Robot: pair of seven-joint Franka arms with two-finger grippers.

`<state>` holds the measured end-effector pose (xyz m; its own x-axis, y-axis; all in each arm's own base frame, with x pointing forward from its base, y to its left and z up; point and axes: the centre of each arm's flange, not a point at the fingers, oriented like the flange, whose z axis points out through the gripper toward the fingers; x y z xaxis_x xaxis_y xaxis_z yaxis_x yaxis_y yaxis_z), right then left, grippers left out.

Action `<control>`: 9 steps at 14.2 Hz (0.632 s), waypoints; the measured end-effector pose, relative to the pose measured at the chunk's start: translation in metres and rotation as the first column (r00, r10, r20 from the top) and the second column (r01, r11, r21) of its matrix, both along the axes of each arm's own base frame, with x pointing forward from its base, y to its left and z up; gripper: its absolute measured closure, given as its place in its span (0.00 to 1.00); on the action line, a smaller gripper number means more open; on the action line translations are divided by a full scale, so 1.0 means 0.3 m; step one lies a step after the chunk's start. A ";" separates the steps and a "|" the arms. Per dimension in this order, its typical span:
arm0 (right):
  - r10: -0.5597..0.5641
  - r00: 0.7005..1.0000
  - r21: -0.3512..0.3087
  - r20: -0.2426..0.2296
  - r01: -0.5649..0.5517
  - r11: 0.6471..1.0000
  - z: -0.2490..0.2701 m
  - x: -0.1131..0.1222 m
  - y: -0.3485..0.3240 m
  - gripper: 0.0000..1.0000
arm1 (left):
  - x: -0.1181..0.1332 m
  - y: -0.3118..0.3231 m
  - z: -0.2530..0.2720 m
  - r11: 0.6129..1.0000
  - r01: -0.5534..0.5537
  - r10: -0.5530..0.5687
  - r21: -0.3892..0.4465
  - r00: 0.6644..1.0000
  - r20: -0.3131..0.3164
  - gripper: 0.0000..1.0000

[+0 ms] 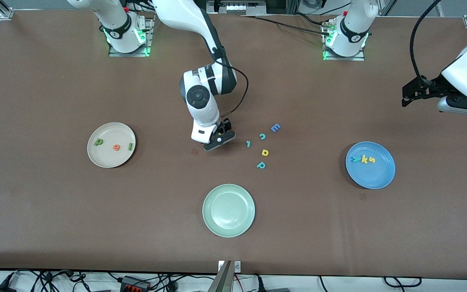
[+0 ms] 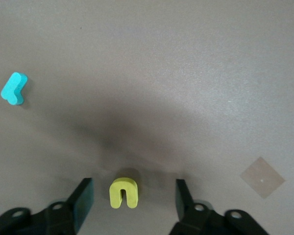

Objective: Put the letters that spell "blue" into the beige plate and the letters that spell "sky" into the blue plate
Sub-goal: 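Reach the right gripper to the yellow n and grasp it, then lift the yellow n with the right gripper toward the beige plate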

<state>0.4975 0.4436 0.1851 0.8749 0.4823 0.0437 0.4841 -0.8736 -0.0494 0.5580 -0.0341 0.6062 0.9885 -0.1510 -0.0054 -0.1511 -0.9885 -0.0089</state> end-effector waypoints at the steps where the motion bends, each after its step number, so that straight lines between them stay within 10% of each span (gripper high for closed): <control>1: 0.010 1.000 -0.008 0.002 -0.010 1.000 -0.003 -0.002 0.001 0.27 | 0.000 0.000 0.001 1.000 0.000 0.000 0.000 1.000 0.000 0.00; 9: 0.039 0.999 -0.024 -0.001 -0.039 0.999 -0.026 -0.029 0.023 0.48 | 0.000 -0.001 0.003 1.000 0.000 0.000 0.000 1.000 0.002 0.00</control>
